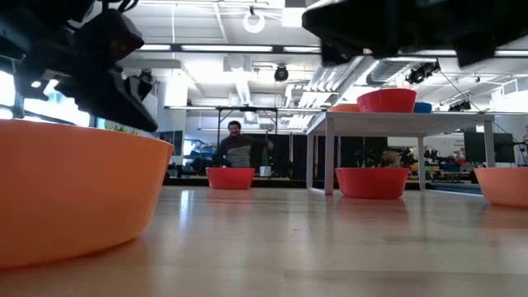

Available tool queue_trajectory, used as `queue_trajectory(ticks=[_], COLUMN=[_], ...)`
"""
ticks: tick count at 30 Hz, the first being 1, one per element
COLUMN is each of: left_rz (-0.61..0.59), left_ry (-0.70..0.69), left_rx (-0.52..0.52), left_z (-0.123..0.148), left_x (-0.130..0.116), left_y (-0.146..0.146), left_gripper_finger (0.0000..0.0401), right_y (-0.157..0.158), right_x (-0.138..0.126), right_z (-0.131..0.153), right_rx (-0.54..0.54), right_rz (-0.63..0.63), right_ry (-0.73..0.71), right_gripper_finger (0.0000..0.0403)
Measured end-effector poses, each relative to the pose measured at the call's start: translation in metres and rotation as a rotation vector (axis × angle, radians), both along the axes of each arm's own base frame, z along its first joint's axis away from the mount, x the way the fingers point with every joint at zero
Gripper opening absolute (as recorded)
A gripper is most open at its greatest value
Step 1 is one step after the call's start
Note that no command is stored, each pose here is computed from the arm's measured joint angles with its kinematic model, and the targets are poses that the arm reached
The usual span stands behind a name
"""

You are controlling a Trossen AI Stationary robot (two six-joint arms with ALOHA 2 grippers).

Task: Pick & Place Mini bowls
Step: Stack the red bowl on top of the red bowl on the shelf

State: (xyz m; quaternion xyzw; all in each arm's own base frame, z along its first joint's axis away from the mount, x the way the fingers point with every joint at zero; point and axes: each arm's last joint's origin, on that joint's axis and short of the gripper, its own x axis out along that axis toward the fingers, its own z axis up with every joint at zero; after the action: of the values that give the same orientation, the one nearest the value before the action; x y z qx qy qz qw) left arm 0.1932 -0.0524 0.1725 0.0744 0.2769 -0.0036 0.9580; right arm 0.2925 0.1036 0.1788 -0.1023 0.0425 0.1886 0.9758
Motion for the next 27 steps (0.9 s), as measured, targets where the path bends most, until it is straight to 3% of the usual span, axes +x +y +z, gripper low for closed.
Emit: queue_trajectory(ticks=[5, 12, 21, 27], left_rz=[0.049, 0.104, 0.188, 0.202], left_ry=[0.049, 0.116, 0.278, 0.406], left_rx=[-0.053, -0.075, -0.100, -0.178], left_z=[-0.005, -0.005, 0.023, 0.024], left_x=[-0.005, -0.009, -0.008, -0.015], left_y=[-0.005, -0.008, -0.009, -0.009], left_gripper_finger=[0.0001, 0.0009, 0.0094, 0.0147], right_y=[-0.006, -0.001, 0.001, 0.001], right_x=[-0.033, -0.054, -0.055, -0.055], right_z=[-0.019, -0.024, -0.025, -0.025], right_rx=[0.106, 0.126, 0.122, 0.120], right_rz=[-0.047, -0.097, -0.102, -0.102], right_ry=[-0.078, -0.127, -0.124, -0.118], right_gripper_finger=[0.0000, 0.0000, 0.0000, 0.0000])
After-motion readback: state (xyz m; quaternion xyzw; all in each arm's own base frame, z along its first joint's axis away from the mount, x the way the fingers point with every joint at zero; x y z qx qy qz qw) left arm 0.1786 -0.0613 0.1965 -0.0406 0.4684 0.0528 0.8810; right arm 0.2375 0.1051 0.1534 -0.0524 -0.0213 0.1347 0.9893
